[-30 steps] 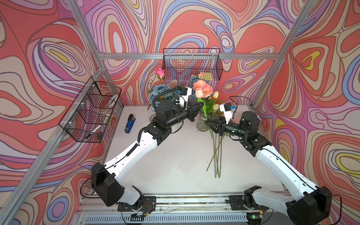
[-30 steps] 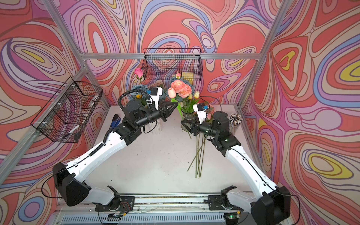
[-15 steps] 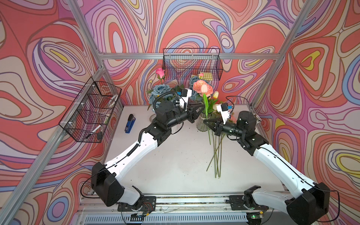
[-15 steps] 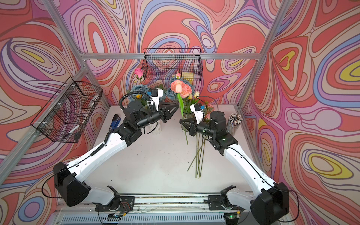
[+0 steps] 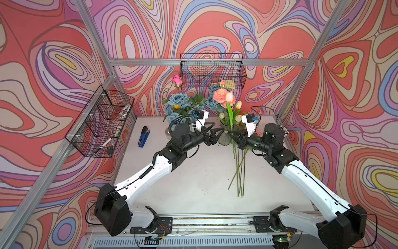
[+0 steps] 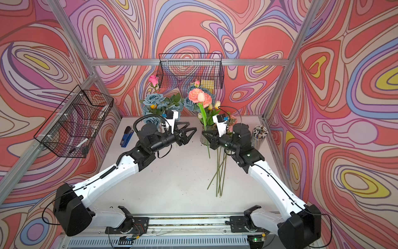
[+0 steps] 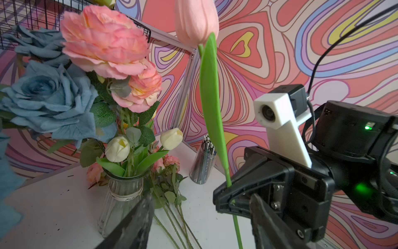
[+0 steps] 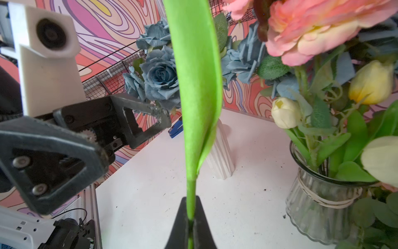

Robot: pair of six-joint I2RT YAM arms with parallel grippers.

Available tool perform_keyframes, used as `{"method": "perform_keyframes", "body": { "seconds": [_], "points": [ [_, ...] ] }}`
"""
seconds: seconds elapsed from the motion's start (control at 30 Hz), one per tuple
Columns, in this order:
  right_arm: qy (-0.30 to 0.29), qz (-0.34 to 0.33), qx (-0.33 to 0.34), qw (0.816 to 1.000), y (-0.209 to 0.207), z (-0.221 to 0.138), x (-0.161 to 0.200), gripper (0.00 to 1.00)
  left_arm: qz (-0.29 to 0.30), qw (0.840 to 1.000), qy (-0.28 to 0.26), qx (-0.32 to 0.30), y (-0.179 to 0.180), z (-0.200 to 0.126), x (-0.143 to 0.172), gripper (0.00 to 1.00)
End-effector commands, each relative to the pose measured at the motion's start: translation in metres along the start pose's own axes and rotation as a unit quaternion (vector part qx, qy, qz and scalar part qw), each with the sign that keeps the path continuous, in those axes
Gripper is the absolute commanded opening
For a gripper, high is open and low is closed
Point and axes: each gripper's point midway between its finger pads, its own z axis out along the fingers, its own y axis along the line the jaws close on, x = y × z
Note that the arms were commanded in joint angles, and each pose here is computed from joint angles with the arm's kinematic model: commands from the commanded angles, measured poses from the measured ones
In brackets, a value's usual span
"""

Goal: Pick out pink flowers from the vase
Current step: Pick up the flower from the vase, then place the flower at the center of the board.

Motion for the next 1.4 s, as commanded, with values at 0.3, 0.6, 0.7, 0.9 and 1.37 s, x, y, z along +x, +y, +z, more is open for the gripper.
{"method": "perform_keyframes", "body": {
  "seconds": [0.3, 0.6, 0.7, 0.9, 1.37],
  "points": [
    [-0.014, -0.002, 0.196, 0.981, -0.055, -0.033, -0.001, 0.00, 0.008, 1.000, -0.016, 0.007, 0.006, -0.003, 0.022, 0.84],
    [0.013, 0.034, 0.395, 0.918, -0.120, -0.072, 0.035, 0.00, -0.014, 1.000, 0.002, 0.007, 0.016, 0.001, 0.051, 0.91],
    [0.029, 0.044, 0.420, 0.906, -0.131, -0.074, 0.049, 0.00, -0.014, 1.000, 0.006, 0.006, 0.016, 0.002, 0.059, 0.96],
    [0.083, 0.067, 0.429, 0.897, -0.149, -0.062, 0.082, 0.00, -0.012, 1.000, 0.021, 0.002, 0.017, 0.002, 0.079, 1.00],
    [0.204, 0.152, 0.364, 0.896, -0.190, -0.012, 0.171, 0.00, -0.002, 0.999, 0.052, 0.000, 0.020, 0.002, 0.126, 1.00]
  ]
}}
